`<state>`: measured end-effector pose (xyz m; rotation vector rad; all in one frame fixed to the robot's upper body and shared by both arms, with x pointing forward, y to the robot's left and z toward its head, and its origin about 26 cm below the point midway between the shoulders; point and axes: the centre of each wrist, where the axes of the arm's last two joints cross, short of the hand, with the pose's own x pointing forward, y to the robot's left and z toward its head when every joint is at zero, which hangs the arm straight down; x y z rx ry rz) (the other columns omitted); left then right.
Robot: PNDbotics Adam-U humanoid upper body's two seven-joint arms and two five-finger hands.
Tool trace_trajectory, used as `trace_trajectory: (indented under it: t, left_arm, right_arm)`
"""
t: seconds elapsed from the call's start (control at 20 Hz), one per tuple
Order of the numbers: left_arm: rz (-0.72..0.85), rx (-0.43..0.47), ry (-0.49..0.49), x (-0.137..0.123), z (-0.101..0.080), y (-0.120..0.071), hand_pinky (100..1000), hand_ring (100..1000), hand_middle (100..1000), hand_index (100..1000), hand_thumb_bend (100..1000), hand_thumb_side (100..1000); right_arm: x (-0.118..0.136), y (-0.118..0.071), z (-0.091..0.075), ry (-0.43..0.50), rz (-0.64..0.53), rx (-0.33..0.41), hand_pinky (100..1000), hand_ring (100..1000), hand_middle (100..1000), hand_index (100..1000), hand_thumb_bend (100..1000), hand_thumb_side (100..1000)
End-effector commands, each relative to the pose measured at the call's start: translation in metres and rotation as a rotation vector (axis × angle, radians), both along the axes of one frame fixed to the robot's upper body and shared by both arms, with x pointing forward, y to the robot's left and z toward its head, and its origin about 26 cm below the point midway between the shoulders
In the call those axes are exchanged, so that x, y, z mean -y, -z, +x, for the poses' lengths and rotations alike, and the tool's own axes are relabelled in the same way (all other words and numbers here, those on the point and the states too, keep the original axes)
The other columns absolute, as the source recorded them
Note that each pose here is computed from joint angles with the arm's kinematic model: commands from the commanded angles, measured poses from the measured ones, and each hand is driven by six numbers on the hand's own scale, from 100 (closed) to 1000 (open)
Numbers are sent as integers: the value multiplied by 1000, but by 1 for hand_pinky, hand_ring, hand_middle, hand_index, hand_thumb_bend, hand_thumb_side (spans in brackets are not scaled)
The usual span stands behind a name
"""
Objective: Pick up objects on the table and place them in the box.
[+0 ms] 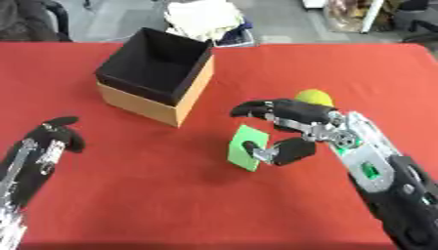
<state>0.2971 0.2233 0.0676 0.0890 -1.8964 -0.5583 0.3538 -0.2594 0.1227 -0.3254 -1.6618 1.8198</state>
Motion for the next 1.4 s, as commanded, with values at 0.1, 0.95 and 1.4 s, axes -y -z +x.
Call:
trace_trajectory:
  t: [0.1,0.95,1.4]
  left_arm:
    - [7,19,8,-1,1,-6,595,576,516,822,100,763]
    - [7,20,9,-1,1,-6,595,576,516,822,100,763]
    - [6,19,10,-1,1,-6,596,577,516,822,100,763]
  right_arm:
    - [0,-2,4,7,-26,13,810,915,935,987,100,767]
    - [2,22,11,55,-76,-25,811,917,934,984,100,801]
    - [8,37,16,99,-116,-31,770,876,916,978,100,790]
